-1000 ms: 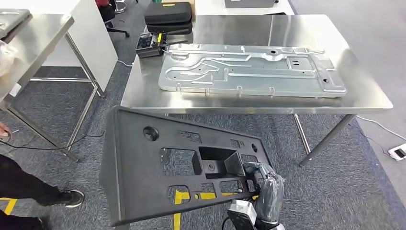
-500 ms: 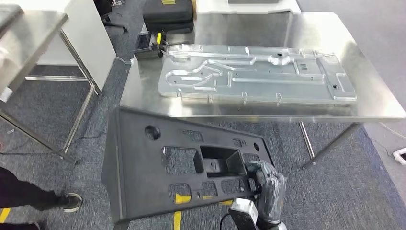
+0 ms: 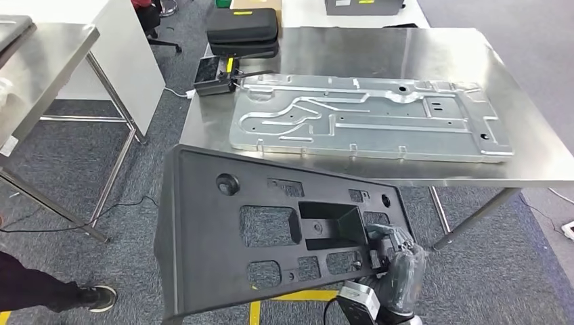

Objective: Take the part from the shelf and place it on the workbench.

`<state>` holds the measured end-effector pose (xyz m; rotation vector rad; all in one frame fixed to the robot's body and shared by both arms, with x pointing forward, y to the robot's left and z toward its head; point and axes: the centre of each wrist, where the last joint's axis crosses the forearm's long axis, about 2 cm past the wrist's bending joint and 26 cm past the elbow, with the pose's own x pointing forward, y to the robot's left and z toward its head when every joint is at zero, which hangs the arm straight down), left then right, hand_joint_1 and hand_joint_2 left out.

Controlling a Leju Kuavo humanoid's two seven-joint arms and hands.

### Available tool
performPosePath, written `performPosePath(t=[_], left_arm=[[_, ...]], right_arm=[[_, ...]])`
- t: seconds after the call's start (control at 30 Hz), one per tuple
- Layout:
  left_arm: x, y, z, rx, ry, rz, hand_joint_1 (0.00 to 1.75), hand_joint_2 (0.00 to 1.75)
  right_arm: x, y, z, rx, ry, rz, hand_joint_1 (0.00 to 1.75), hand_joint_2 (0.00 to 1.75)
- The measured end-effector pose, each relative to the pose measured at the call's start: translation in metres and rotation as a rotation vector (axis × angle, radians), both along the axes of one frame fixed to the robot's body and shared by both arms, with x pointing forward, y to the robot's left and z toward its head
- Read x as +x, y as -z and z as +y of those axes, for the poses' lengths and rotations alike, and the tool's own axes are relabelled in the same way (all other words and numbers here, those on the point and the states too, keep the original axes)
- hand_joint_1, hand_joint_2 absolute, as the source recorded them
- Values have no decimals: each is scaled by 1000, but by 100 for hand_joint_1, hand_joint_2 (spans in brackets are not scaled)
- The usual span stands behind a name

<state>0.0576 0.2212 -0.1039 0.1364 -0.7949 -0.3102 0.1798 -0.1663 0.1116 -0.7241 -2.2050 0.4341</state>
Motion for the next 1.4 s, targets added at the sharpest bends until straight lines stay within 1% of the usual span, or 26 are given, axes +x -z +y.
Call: performPosePath(t=[0.37, 0.63, 1.03, 1.4], left_arm=[[2, -1, -2, 4, 11, 7, 0, 175], [8, -2, -5, 13, 14, 14, 0, 175], [10, -2, -5, 0, 21, 9, 0, 175], [10, -2, -6, -30, 40, -14, 0, 175]], right_arm=[[9, -11, -21, -39, 82, -57, 175, 175], [18, -18, -31, -34, 132, -74, 175, 175], [24, -21, -37, -37, 159, -83, 175, 175], [28, -19, -63, -54, 253, -79, 175, 175]])
